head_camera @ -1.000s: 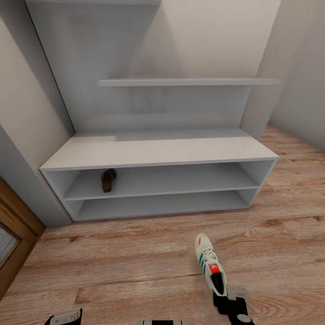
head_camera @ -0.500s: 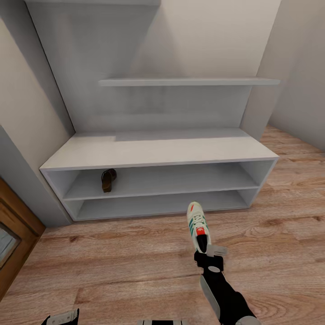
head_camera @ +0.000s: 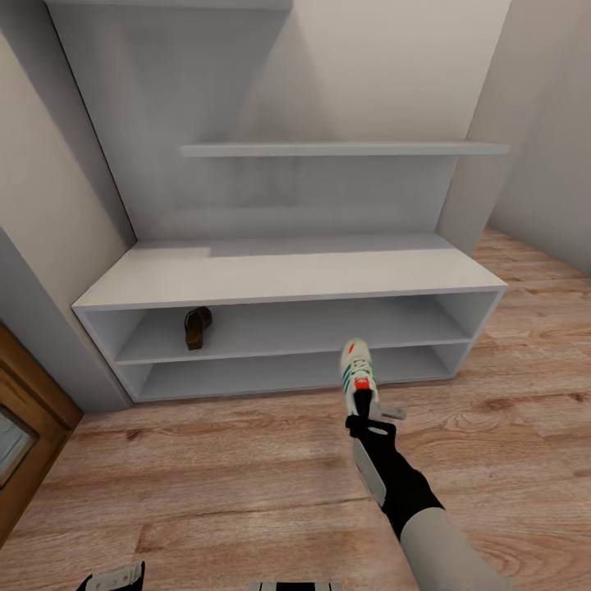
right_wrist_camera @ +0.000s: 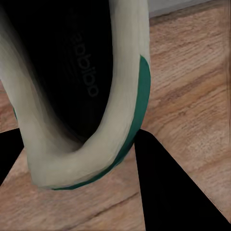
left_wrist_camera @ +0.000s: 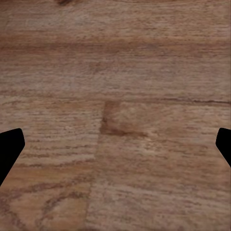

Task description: Pick up the two gym shoes and the two sandals from the corridor floor and place them onto the hallstand (shoe rack) in the corridor, making sure they are on the rack and not on the floor. Arrange them so the two gym shoes are next to each other and the two sandals are next to each other.

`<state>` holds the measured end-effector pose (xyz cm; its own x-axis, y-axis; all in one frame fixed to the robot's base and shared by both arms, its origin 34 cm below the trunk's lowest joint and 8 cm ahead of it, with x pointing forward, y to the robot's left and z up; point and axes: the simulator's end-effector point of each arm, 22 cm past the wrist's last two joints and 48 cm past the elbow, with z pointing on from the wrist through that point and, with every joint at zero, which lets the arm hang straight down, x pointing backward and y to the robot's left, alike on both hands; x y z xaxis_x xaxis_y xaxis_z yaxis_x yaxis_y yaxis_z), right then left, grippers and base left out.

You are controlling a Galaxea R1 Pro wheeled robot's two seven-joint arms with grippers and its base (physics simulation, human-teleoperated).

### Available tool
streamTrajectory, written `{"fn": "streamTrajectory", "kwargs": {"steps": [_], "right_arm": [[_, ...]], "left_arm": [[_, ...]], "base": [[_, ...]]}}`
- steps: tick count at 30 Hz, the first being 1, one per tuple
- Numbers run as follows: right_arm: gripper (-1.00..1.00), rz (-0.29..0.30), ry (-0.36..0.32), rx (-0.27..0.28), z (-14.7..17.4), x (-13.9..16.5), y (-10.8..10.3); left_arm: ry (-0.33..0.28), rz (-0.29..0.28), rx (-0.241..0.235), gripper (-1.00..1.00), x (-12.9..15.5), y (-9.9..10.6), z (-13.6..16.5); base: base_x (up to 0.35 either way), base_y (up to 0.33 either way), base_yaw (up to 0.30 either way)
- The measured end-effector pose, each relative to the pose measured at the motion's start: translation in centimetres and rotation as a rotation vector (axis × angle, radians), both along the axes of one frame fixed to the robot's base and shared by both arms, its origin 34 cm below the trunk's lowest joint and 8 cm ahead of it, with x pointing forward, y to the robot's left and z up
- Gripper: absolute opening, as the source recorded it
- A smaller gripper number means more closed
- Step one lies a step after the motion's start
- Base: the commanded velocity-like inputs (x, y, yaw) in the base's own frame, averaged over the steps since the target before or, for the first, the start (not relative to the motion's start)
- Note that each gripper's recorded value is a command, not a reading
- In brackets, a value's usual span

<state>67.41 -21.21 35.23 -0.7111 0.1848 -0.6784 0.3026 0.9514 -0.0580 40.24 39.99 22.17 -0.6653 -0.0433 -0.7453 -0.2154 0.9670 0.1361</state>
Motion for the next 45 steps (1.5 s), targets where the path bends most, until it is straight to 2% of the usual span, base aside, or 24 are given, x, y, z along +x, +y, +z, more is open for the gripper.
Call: {"fn": "streamTrajectory", "kwargs": {"steps": [4,10,23,33,45], "right_arm": [[-1.0,-0.06,-0.003,0.016,1.1,0.9,-0.5],[-1.0,-0.09,-0.014,0.024,2.4,2.1,-0.8],[-1.0,-0.081,0.013,0.023,2.3,2.1,-0.6],[-1.0,-0.077,0.013,0.022,2.3,2.1,-0.6],[-1.0,-0.074,0.018,0.02,2.2,2.0,-0.6]], "left_arm": [[0.007,0.001,-0.002,1.0,-0.3,-0.1,-0.2],[0.021,0.004,-0.006,1.0,-0.9,-0.2,-0.6],[0.022,0.004,-0.005,1.0,-1.0,-0.2,-0.6],[0.021,0.004,-0.005,1.0,-1.0,-0.2,-0.6],[0.02,0.004,-0.006,1.0,-1.0,-0.2,-0.6]], "base": [[0.0,0.0,0.0],[0.0,0.0,0.0],[0.037,0.0,0.0],[0.289,-0.016,0.0],[0.297,-0.143,0.0]]}}
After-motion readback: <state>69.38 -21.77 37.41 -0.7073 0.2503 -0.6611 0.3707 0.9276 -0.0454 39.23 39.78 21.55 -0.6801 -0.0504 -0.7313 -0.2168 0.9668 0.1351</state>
